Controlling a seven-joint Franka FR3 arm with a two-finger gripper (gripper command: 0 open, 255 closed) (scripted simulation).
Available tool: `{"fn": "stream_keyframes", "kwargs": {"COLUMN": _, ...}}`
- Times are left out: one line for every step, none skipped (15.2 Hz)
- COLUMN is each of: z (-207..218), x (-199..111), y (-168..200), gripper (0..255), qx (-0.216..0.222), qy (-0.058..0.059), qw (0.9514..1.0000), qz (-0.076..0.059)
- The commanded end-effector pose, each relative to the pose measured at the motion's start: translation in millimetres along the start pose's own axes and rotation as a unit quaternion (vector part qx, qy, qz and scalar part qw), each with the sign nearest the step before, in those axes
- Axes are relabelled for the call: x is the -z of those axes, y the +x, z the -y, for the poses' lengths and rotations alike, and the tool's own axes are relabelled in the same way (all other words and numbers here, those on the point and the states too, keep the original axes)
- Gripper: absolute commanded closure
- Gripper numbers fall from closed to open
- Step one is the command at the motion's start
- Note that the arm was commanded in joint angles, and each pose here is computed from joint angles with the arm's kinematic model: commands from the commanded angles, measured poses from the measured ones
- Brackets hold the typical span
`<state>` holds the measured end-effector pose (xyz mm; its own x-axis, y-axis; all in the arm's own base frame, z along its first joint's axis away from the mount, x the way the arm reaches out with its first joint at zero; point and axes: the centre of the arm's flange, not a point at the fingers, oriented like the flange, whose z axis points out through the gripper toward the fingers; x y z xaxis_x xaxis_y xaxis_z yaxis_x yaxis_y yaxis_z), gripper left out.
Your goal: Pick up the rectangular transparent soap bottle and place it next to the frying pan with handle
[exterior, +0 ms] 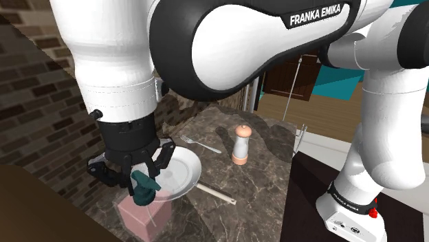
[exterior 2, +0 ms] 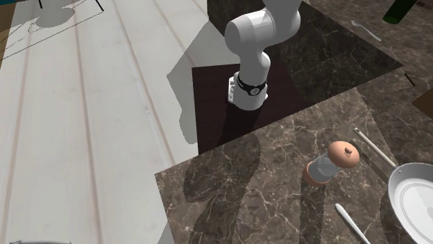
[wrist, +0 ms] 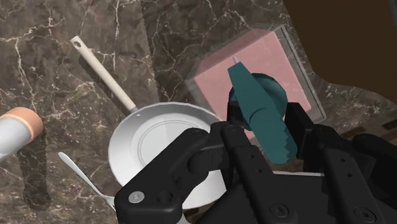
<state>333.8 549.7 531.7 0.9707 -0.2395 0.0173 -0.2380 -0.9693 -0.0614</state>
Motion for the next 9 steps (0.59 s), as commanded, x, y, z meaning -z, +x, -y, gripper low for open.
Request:
{"fn": "stream_keyframes", "kwargs": {"z": -0.9, "x": -10.6, "y": 0.9, "gripper": 255, "qx": 0.0, "qy": 0.0, "qw": 1.0, "qz": 0.0}}
{"fn": "stream_keyframes", "kwargs": {"z": -1.3, "x": -15.9, "y": 0.8, "gripper": 255, "qx": 0.0, "qy": 0.0, "qw": 1.0, "qz": 0.0}}
{"fn": "stream_keyframes", "kwargs": {"z": -1.6, "x": -21.2, "y": 0.7, "gripper": 255, "qx": 0.0, "qy": 0.0, "qw": 1.0, "qz": 0.0}}
{"fn": "stream_keyframes", "kwargs": {"z": -1.9, "x": -26.5, "y": 0.6, "gripper": 255, "qx": 0.0, "qy": 0.0, "qw": 1.0, "qz": 0.0}}
{"fn": "stream_keyframes", "kwargs": {"z": -2.2, "x": -31.7, "y": 0.6, "gripper": 255, "qx": 0.0, "qy": 0.0, "qw": 1.0, "qz": 0.0}}
{"fn": "stream_keyframes", "kwargs": {"z": -2.6, "x": -37.0, "y": 0.5, "gripper": 255, "qx": 0.0, "qy": 0.0, "qw": 1.0, "qz": 0.0}}
{"fn": "stream_keyframes", "kwargs": {"z": -2.9, "x": -42.3, "y": 0.4, "gripper": 255, "qx": 0.0, "qy": 0.0, "qw": 1.0, "qz": 0.0}}
{"fn": "stream_keyframes", "kwargs": {"z": -3.2, "x": -47.5, "y": 0.3, "gripper": 255, "qx": 0.0, "qy": 0.0, "qw": 1.0, "qz": 0.0}}
{"fn": "stream_keyframes", "kwargs": {"z": -3.5, "x": -52.8, "y": 0.2, "gripper": 255, "qx": 0.0, "qy": 0.0, "qw": 1.0, "qz": 0.0}}
